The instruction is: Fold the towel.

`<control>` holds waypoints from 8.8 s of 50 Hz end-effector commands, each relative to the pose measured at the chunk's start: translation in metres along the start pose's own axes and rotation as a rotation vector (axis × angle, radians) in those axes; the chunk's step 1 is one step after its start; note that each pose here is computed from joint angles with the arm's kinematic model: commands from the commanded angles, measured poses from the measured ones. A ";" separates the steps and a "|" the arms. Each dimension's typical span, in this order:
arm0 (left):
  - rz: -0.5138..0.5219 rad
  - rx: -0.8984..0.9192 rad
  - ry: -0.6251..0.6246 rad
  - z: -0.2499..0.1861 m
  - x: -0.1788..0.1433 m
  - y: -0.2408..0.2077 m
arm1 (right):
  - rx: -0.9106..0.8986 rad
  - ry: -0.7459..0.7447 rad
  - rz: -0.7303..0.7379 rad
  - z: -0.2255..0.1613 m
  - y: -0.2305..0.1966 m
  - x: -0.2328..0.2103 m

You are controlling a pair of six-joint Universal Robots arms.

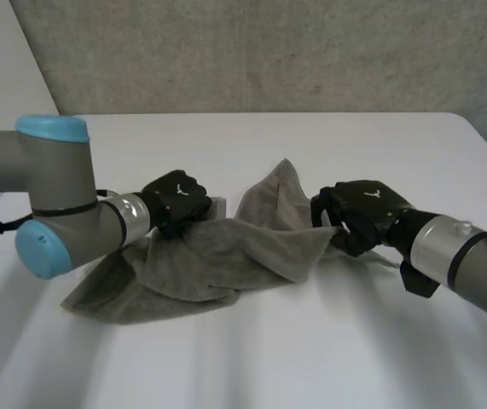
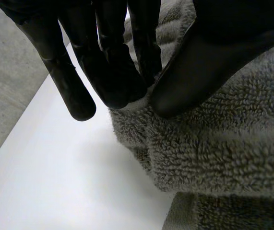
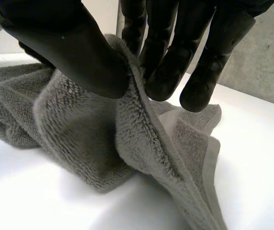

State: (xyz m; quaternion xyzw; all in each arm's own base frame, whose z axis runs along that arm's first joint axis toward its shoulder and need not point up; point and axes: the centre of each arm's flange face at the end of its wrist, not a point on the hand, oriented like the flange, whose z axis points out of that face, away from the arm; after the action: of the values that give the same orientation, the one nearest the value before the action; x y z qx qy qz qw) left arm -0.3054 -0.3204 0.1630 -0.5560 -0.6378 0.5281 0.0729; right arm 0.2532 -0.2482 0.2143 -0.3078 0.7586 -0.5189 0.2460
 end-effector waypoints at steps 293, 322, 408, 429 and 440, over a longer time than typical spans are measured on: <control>-0.210 0.955 -0.720 -0.135 -0.202 -0.186 | 0.642 0.431 -0.755 0.007 -0.214 0.012; -0.195 0.218 -0.204 -0.041 -0.004 0.040 | -0.062 0.146 -0.582 0.044 0.051 0.029; -0.341 0.241 -0.479 -0.084 -0.115 -0.007 | -0.074 0.392 -0.658 -0.002 -0.085 0.100; -0.145 0.711 -0.799 -0.104 -0.226 -0.133 | 0.697 0.701 -0.761 0.011 -0.240 0.092; -0.271 0.506 -0.641 -0.078 -0.181 -0.069 | 0.380 0.519 -0.686 0.028 -0.147 0.096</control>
State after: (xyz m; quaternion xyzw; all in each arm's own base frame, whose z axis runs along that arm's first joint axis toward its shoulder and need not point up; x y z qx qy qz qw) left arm -0.2333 -0.4121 0.3990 -0.2137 -0.4677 0.8558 0.0565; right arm 0.2442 -0.3841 0.3955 -0.3032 0.4732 -0.8190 -0.1151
